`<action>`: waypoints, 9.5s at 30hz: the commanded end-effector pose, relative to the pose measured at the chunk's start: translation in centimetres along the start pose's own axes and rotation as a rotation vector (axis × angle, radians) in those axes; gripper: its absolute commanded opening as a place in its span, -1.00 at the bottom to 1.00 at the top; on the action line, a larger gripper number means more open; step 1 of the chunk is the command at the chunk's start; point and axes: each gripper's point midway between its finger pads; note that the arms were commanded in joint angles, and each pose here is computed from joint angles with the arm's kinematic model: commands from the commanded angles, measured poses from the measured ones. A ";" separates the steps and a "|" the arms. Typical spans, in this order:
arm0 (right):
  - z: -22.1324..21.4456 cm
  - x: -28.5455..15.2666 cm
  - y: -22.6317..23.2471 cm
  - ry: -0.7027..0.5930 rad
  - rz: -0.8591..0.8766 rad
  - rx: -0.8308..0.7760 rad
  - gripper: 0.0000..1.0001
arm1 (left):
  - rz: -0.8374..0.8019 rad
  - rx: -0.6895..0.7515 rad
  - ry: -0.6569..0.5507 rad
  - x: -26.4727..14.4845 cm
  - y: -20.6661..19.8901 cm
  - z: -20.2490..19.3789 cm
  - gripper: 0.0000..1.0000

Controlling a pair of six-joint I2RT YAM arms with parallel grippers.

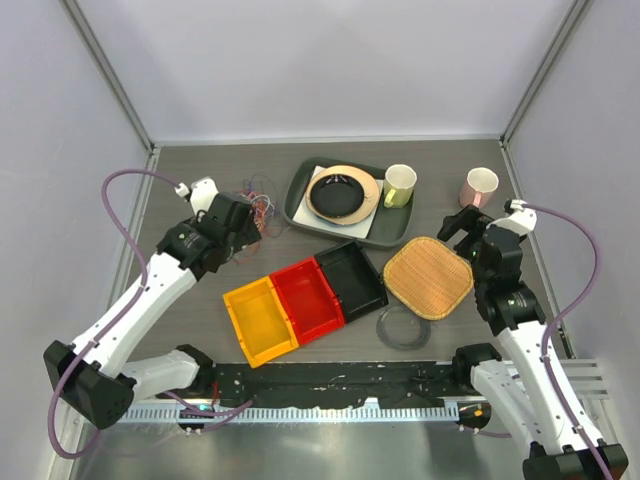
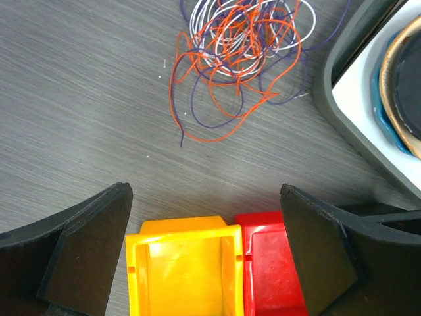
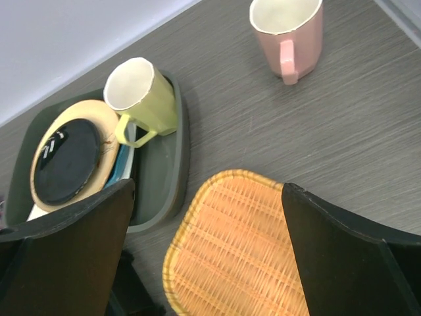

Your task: Untangle the cables

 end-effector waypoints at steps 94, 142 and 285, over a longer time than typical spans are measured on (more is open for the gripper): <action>-4.1 33.4 6.2 0.225 -0.150 -0.081 -0.99 | 0.040 -0.075 -0.025 4.1 3.2 -2.2 1.00; -1.2 1.3 31.2 0.084 1.037 -0.201 0.83 | -0.712 -0.082 0.222 3.5 -16.8 4.2 -0.99; 37.8 -10.1 29.2 -0.771 0.445 -0.181 -0.99 | -0.782 0.390 0.401 9.8 -18.0 -10.1 0.98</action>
Point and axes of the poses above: each gripper's point midway between its finger pads, its own x axis out along the fingers, its own y axis along the line the jaws close on, z = x × y, and after that the axes turned 15 degrees about -x, right-handed
